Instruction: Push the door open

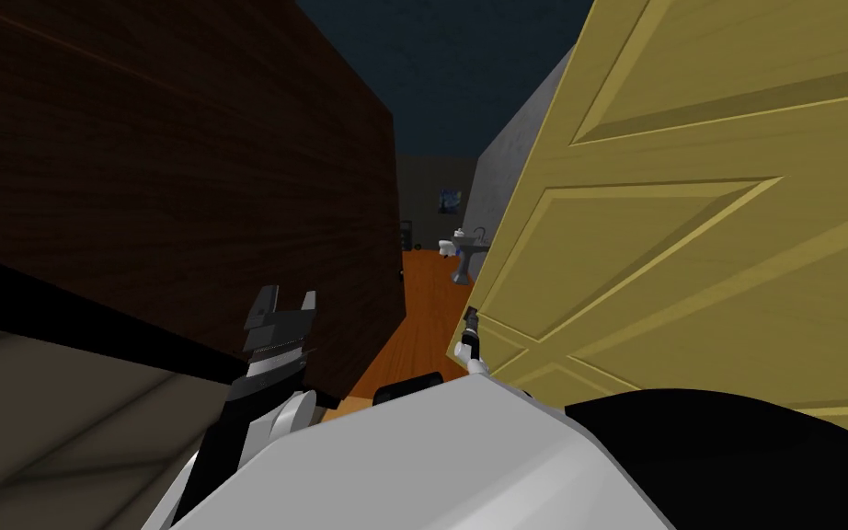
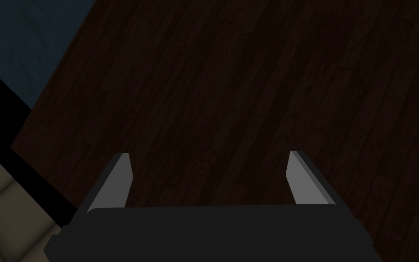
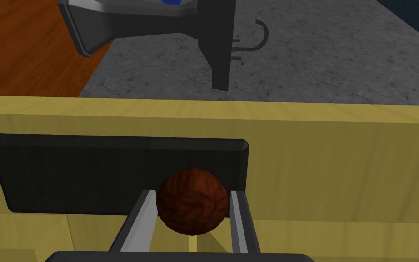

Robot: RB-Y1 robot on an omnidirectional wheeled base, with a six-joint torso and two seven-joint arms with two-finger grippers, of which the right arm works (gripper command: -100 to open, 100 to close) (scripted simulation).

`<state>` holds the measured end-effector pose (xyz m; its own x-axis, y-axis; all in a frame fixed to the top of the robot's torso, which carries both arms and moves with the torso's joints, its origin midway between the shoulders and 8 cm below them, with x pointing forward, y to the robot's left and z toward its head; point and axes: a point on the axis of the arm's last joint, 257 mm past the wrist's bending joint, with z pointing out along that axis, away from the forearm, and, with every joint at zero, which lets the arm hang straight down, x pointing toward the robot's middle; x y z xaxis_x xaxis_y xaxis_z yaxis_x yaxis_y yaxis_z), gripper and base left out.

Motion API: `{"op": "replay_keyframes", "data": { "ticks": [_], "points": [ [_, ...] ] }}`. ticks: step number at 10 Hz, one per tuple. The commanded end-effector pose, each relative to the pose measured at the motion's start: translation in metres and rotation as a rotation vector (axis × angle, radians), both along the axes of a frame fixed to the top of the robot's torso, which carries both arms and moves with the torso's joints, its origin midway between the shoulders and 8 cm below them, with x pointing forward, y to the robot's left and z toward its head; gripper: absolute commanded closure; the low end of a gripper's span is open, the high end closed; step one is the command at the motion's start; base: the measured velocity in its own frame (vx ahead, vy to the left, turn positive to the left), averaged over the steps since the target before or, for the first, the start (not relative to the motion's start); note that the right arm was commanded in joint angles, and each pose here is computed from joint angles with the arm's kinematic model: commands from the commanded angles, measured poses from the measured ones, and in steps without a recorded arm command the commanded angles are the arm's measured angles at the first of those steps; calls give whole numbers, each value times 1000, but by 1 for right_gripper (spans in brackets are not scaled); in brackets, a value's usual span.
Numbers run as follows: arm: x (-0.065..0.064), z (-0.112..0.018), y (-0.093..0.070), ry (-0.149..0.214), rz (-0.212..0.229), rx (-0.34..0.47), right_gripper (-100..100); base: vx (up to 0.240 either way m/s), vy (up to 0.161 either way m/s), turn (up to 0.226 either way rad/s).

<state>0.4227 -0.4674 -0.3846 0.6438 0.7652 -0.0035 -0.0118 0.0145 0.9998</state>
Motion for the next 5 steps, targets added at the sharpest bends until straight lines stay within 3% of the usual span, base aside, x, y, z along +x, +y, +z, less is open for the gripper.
{"op": "replay_keyframes", "data": {
  "ticks": [1, 5],
  "points": [
    [-1, 4, -8, -9, -12, -12, 100, 8, -14, 12],
    [-12, -5, -8, 8, -84, 10, 100, 132, -35, -6]
  ]
}}
